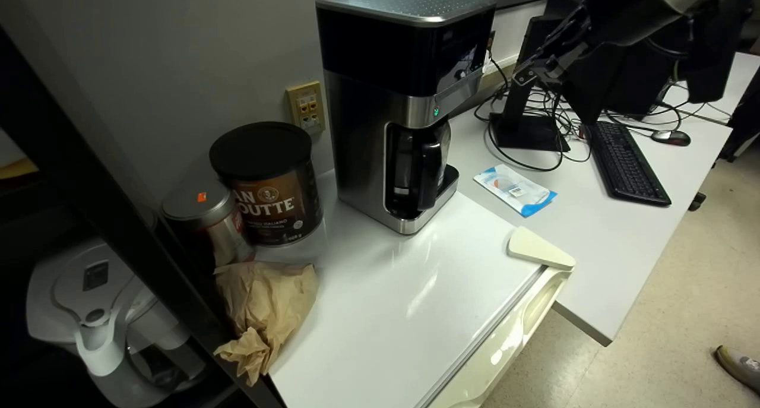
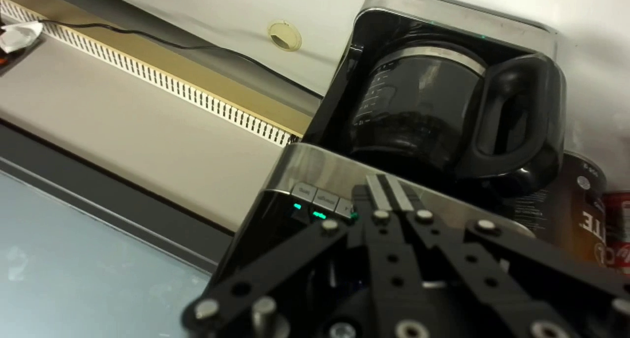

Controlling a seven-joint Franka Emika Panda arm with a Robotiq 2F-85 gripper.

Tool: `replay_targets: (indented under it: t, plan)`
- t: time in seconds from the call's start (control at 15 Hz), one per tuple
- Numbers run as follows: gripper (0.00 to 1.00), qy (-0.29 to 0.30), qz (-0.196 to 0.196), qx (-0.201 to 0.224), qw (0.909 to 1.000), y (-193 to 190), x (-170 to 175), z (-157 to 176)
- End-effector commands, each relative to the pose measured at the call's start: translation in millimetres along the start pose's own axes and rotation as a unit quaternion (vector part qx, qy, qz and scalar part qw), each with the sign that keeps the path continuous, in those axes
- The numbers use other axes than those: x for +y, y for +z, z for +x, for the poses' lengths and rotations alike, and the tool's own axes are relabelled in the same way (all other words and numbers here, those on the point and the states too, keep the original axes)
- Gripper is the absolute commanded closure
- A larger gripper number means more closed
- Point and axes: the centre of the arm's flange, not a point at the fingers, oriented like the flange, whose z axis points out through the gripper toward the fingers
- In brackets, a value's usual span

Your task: Press a button on the coffeemaker.

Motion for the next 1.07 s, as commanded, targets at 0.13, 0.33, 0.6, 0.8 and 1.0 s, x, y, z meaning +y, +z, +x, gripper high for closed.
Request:
replay_targets:
  t: [0.13,0.33,0.6,0.8,1.0]
  plan:
    - [1.00,-0.038,-0.038,0.026,0.9982,-34.9,-3.4,-28.1]
    - [0.99,-0.054,-0.045,0.030,0.9971,-40.4,-3.5,-32.9]
    - [0.99,-0.065,-0.052,0.030,0.9961,-42.2,-5.4,-40.2]
    - [0.99,-0.069,-0.057,0.032,0.9955,-42.8,-6.0,-43.8]
    - [0.99,-0.071,-0.059,0.033,0.9952,-43.9,-6.9,-46.5]
